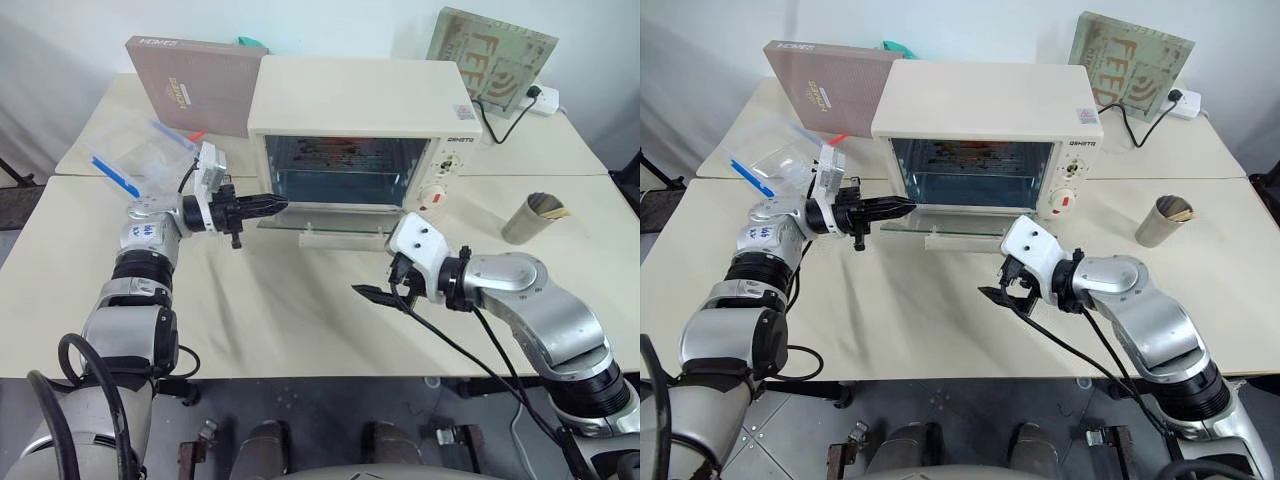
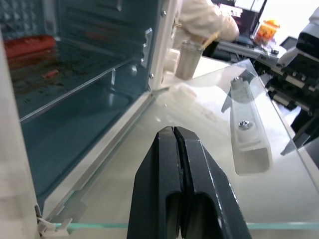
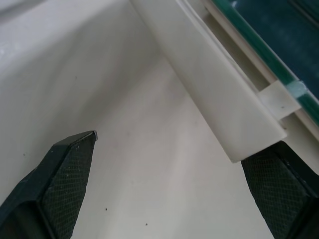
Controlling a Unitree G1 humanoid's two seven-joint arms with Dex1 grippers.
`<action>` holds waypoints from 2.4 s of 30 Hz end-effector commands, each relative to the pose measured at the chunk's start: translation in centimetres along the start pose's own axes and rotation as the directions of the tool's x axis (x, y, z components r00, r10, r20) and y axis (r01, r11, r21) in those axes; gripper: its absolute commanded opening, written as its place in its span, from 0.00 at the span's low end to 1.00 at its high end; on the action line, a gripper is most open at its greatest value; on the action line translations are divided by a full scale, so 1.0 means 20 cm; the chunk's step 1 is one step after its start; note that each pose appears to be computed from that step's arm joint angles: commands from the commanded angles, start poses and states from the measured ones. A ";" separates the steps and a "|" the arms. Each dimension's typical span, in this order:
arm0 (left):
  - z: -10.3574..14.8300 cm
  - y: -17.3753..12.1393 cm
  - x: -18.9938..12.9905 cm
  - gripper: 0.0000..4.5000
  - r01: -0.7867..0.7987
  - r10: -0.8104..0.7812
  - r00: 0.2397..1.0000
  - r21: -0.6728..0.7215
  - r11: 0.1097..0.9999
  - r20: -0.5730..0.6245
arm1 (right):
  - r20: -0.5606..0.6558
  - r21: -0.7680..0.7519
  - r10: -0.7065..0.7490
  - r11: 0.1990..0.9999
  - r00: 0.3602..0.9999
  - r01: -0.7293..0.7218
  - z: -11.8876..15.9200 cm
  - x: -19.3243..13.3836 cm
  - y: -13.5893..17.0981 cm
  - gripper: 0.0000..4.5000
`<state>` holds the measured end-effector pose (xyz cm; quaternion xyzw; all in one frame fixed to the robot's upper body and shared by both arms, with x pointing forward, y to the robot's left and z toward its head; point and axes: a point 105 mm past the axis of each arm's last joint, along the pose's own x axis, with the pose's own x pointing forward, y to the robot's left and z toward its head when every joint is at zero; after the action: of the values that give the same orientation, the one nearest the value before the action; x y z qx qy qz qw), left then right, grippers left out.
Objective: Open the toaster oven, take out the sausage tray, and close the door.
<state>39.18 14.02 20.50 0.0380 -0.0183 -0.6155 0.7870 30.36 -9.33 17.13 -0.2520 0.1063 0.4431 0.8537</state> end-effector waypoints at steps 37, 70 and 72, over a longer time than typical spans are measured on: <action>-0.31 -0.10 0.00 0.00 0.261 -0.139 0.848 0.174 0.950 -0.512 | 0.034 -0.150 -0.111 0.982 0.993 0.115 0.26 -0.20 -0.17 1.00; -0.07 -0.31 -0.35 0.00 -0.411 0.391 0.875 0.011 0.912 0.284 | 0.113 -0.736 -0.509 0.534 0.853 0.416 0.42 0.63 -0.53 0.66; -0.07 -0.32 -0.34 0.00 -0.410 0.392 0.875 0.006 0.912 0.285 | 0.107 -0.747 -0.523 0.519 0.845 0.415 0.41 0.64 -0.55 0.51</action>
<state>32.04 19.12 17.45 -0.0350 -0.1327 -0.4357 0.8896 46.25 -1.80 20.80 -0.6188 -0.0734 0.1981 0.7566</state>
